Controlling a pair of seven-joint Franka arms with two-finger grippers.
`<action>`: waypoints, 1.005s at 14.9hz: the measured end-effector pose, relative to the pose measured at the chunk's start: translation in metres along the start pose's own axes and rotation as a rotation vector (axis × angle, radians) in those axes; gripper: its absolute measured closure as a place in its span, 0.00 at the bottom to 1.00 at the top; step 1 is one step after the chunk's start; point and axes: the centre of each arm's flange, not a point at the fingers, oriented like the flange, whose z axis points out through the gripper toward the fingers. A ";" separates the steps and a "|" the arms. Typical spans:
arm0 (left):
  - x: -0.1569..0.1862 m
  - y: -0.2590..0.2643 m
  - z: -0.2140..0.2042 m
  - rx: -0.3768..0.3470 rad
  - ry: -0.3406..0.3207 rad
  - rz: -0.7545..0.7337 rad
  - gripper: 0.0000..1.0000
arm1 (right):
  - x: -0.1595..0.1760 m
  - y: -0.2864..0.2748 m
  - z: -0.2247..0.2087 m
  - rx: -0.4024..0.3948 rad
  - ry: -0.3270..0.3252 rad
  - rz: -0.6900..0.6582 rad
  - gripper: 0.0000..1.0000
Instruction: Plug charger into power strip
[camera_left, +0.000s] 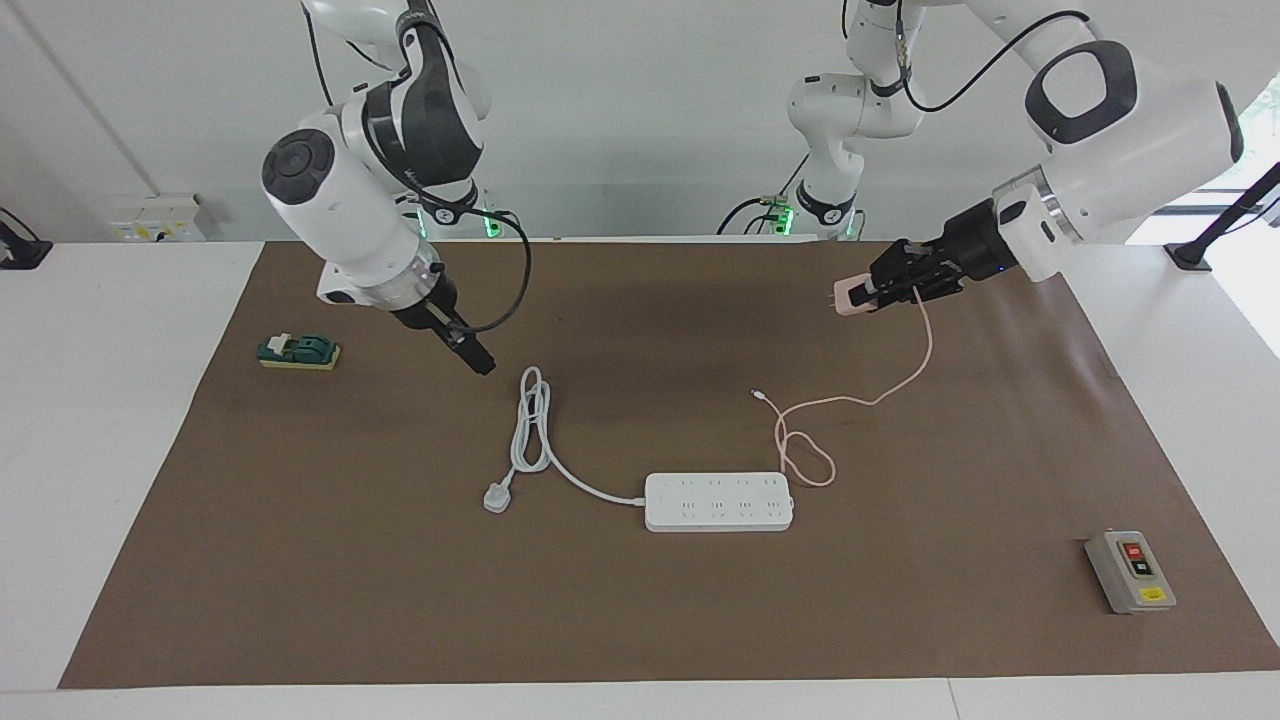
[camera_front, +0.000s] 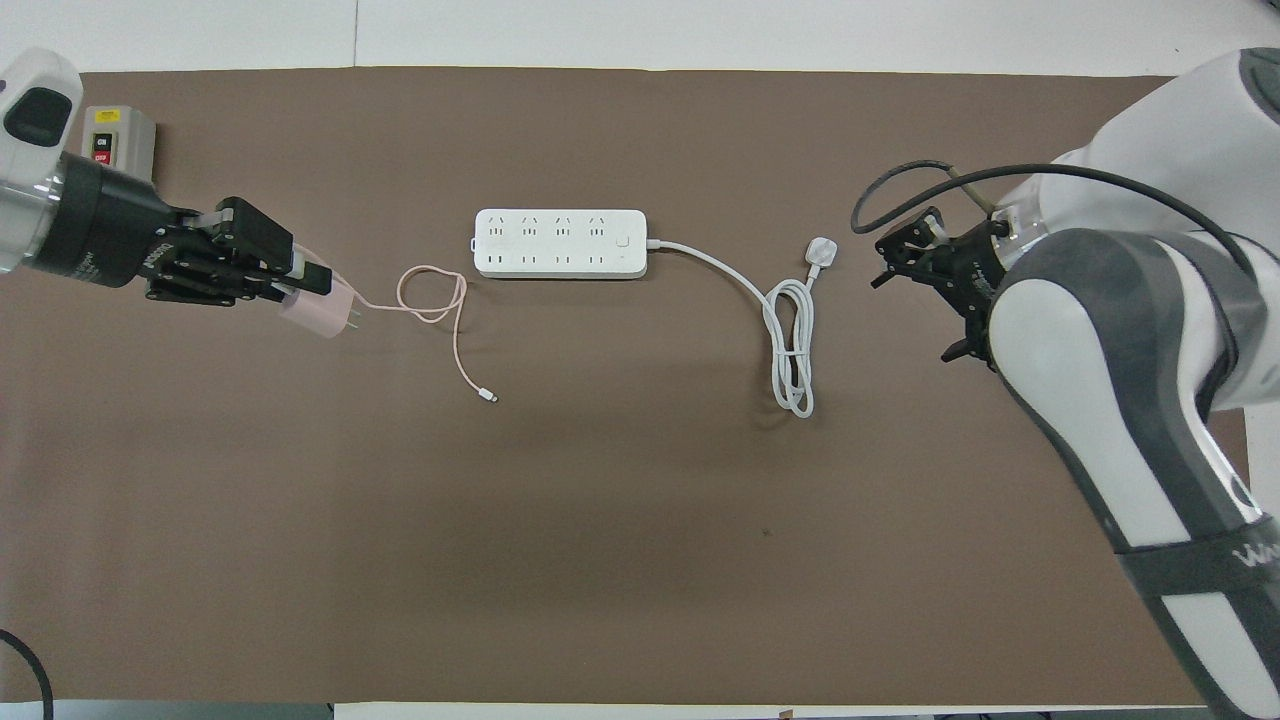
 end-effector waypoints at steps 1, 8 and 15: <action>-0.003 -0.001 -0.005 0.056 -0.007 -0.005 0.69 | 0.010 0.016 -0.013 -0.005 0.011 -0.057 0.00; -0.005 -0.017 -0.020 0.269 0.017 -0.014 0.69 | 0.023 0.094 -0.084 -0.081 0.094 -0.395 0.00; -0.003 -0.022 -0.043 0.327 0.095 -0.105 0.69 | 0.032 0.106 -0.087 -0.086 0.086 -0.447 0.00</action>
